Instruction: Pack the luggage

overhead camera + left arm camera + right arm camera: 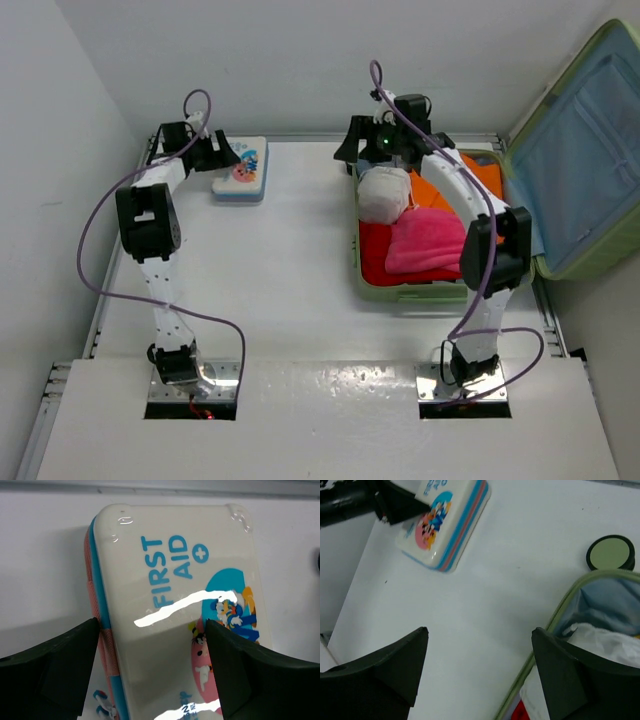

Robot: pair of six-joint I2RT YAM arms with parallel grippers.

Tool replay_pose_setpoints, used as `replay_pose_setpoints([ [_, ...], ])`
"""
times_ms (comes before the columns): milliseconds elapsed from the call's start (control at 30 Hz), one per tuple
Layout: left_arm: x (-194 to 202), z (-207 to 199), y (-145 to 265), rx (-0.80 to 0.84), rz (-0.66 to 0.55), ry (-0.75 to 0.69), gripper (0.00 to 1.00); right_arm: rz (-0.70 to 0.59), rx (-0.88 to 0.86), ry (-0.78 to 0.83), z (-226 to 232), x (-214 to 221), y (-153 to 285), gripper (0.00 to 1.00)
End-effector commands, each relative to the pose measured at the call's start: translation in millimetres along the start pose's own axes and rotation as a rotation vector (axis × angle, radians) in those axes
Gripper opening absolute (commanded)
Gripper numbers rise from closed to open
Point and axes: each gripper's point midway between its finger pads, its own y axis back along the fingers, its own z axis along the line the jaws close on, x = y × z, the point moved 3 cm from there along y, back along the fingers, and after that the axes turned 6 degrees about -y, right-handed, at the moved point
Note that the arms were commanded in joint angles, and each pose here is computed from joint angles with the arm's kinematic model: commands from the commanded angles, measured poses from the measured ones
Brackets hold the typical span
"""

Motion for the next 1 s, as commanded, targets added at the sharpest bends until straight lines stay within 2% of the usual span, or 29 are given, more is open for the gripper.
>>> replay_pose_setpoints([
  [0, 121.9, -30.6, 10.7, 0.034, 0.38, 0.034, 0.86, -0.037, 0.024, -0.017, 5.9, -18.0, -19.0, 0.83],
  [67, 141.3, -39.4, 28.7, 0.016, 0.43, 0.045, 0.85, -0.017, 0.048, -0.011, 3.5, -9.2, -36.4, 0.79],
  [167, 146.6, -48.8, 52.4, 0.029, 0.424, 0.087, 0.8, 0.036, 0.046, -0.007, 14.3, 6.4, -57.4, 0.75],
  [300, 140.7, -59.5, 76.8, 0.039, 0.409, 0.113, 0.8, 0.115, 0.004, -0.015, 38.4, 33.0, -88.7, 0.75],
  [433, 146.1, -59.3, 99.9, 0.122, 0.393, 0.331, 0.82, 0.167, -0.008, -0.057, 53.6, 55.5, -114.3, 0.78],
  [467, 157.6, -55.4, 104.8, 0.122, 0.396, 0.415, 0.82, 0.167, -0.004, -0.068, 54.9, 56.0, -118.2, 0.8],
  [533, 147.4, -58.1, 112.0, 0.15, 0.322, 0.445, 0.82, 0.198, 0.065, -0.105, 51.9, 76.9, -134.0, 0.8],
  [600, 157.9, -62.1, 118.2, 0.139, 0.314, 0.458, 0.83, 0.22, 0.114, -0.109, 45.8, 94.3, -145.0, 0.8],
  [767, 155.7, -59.8, 118.2, 0.107, 0.278, 0.464, 0.84, 0.331, 0.054, -0.295, 64.3, 144.4, -162.0, 0.87],
  [800, 155.2, -56.4, 119.5, 0.101, 0.273, 0.469, 0.86, 0.348, 0.027, -0.292, 75.0, 155.3, -167.0, 0.91],
  [933, 165.9, -43.5, 121.5, 0.093, 0.289, 0.508, 0.99, 0.414, -0.054, -0.423, 70.6, 178.2, -185.6, 1.0],
  [967, 165.1, -41.4, 123.1, 0.096, 0.284, 0.515, 0.99, 0.41, -0.074, -0.427, 74.4, 179.1, -188.5, 1.0],
])
